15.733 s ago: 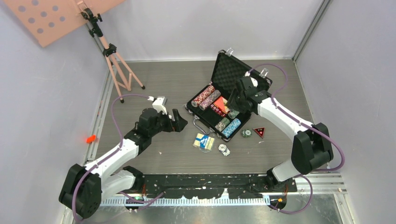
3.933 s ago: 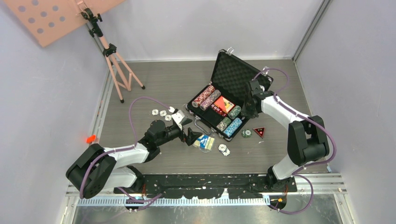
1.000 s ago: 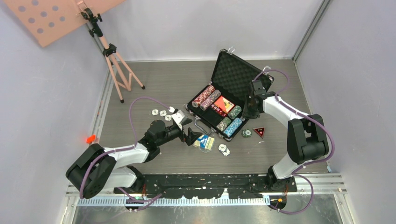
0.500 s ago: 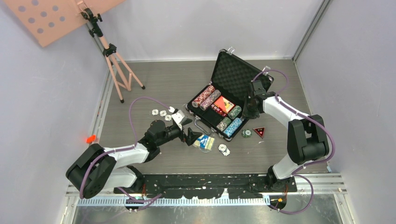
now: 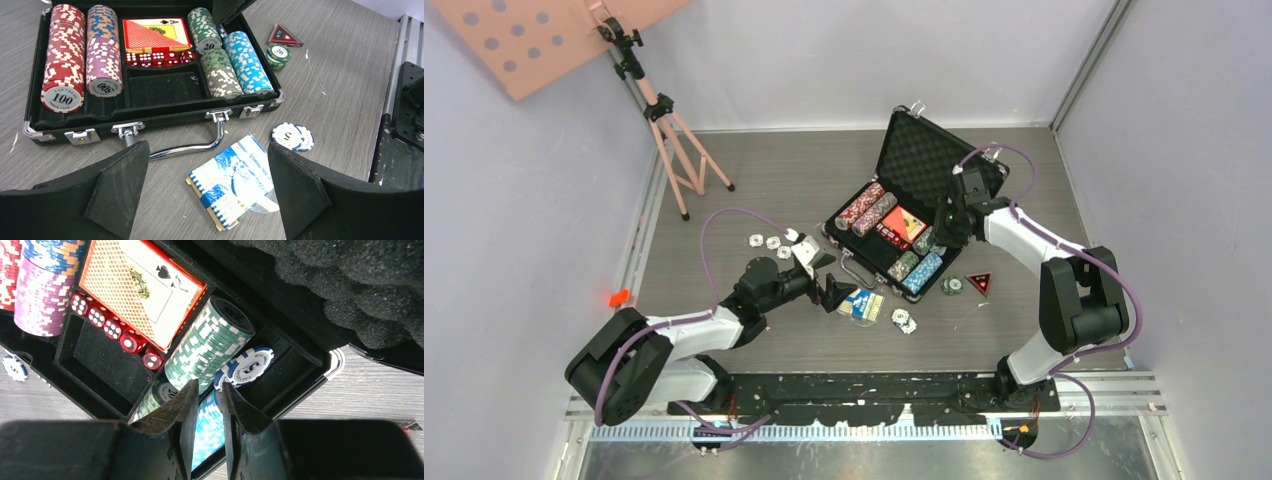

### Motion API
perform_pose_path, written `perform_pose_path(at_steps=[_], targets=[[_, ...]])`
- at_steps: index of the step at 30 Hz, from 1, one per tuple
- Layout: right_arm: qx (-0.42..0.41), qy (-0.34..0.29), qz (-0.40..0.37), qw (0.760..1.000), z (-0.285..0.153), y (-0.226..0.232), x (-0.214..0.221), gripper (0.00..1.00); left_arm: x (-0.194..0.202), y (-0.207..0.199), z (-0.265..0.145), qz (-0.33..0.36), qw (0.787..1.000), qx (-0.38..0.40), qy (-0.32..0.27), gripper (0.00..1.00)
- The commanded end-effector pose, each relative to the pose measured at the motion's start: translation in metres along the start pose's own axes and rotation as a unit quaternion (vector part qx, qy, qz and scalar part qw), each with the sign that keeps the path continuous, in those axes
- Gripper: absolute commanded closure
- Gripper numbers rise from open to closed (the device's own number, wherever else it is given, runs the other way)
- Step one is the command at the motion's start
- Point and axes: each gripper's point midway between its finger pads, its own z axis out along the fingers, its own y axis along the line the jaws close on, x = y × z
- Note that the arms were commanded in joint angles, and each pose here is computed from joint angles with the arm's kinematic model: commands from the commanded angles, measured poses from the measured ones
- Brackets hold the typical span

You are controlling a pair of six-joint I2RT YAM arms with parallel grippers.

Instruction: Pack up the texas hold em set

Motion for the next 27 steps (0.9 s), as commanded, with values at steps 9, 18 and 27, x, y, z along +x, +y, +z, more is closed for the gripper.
perform_pose_path(at_steps=[9,18,27], targets=[[0.035,-0.034,-0.015,0.999,-0.019,-0.006,-0.018,0.56,-0.016,-0.003,0.001,0.022,0.999,0.008,-0.028,0.09],[0.046,-0.014,-0.053,0.997,-0.001,-0.005,-0.003,0.54,-0.016,-0.003,0.001,0.021,0.999,0.010,-0.028,0.09],[0.071,0.004,-0.063,0.995,0.013,-0.013,0.003,0.44,-0.016,-0.003,0.001,0.021,0.999,0.009,-0.029,0.09]])
